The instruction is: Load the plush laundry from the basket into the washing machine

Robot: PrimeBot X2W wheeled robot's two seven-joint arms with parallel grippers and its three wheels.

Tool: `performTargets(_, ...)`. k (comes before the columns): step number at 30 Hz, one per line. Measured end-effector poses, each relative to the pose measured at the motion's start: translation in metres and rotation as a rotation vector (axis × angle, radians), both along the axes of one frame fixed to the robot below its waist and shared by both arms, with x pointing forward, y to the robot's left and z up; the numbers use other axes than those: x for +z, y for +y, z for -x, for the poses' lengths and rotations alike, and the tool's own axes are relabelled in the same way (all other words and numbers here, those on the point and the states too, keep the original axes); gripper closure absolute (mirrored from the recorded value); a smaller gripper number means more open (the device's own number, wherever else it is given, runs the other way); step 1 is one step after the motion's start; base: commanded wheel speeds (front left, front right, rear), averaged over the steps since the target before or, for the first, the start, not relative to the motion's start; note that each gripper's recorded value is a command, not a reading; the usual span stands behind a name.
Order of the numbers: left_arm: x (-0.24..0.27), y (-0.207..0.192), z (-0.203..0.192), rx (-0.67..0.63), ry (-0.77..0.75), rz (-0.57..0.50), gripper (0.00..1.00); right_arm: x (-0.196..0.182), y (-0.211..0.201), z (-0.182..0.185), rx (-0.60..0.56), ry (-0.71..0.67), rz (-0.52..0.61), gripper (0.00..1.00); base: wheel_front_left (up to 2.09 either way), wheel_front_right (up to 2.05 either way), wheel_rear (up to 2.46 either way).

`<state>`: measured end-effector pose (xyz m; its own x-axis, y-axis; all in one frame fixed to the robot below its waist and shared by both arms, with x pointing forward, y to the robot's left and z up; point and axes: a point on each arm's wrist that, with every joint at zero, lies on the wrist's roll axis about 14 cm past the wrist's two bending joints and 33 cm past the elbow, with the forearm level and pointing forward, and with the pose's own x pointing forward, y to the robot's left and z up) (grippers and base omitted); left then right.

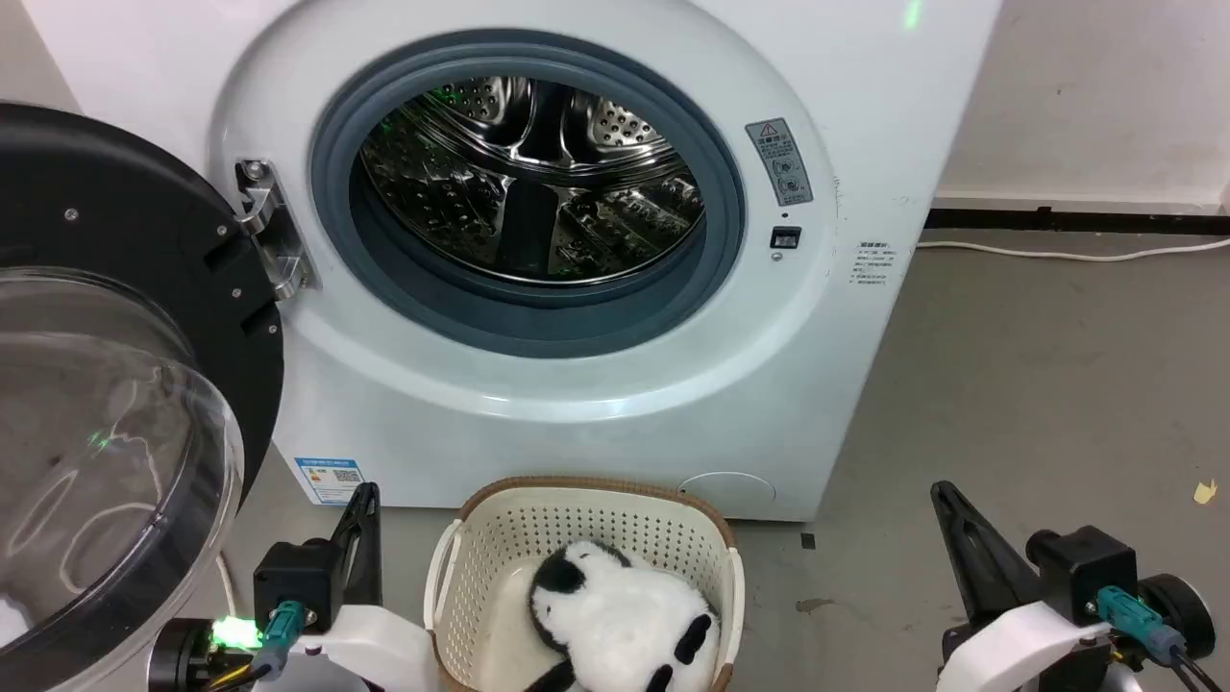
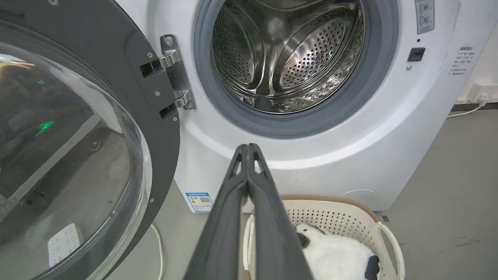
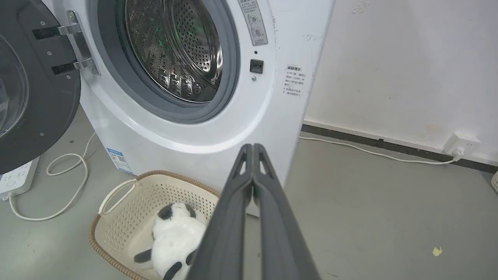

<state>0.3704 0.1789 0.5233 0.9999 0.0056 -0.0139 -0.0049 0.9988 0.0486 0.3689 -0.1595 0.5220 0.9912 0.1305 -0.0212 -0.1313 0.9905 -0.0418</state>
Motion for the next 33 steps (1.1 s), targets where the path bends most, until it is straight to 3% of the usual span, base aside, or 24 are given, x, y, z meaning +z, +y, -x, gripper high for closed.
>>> performTargets(22,0.0000,-0.0001,0.0000,0.000,0.000,0.000,1.00,0.0000,-0.0001,0.0000,0.000,0.000,0.000,1.00,0.00,0.00,0.00)
performTargets(23,0.0000,-0.0001,0.0000,0.000,0.000,0.000,0.00,0.0000,-0.0001,0.0000,0.000,0.000,0.000,0.00,0.00,0.00,0.00)
performTargets(33,0.0008,-0.0028,-0.0003,-0.006,-0.007,0.000,0.00,0.0004,-0.0011,0.0005,-0.003,-0.005,-0.005,0.00,0.00,0.00,0.00)
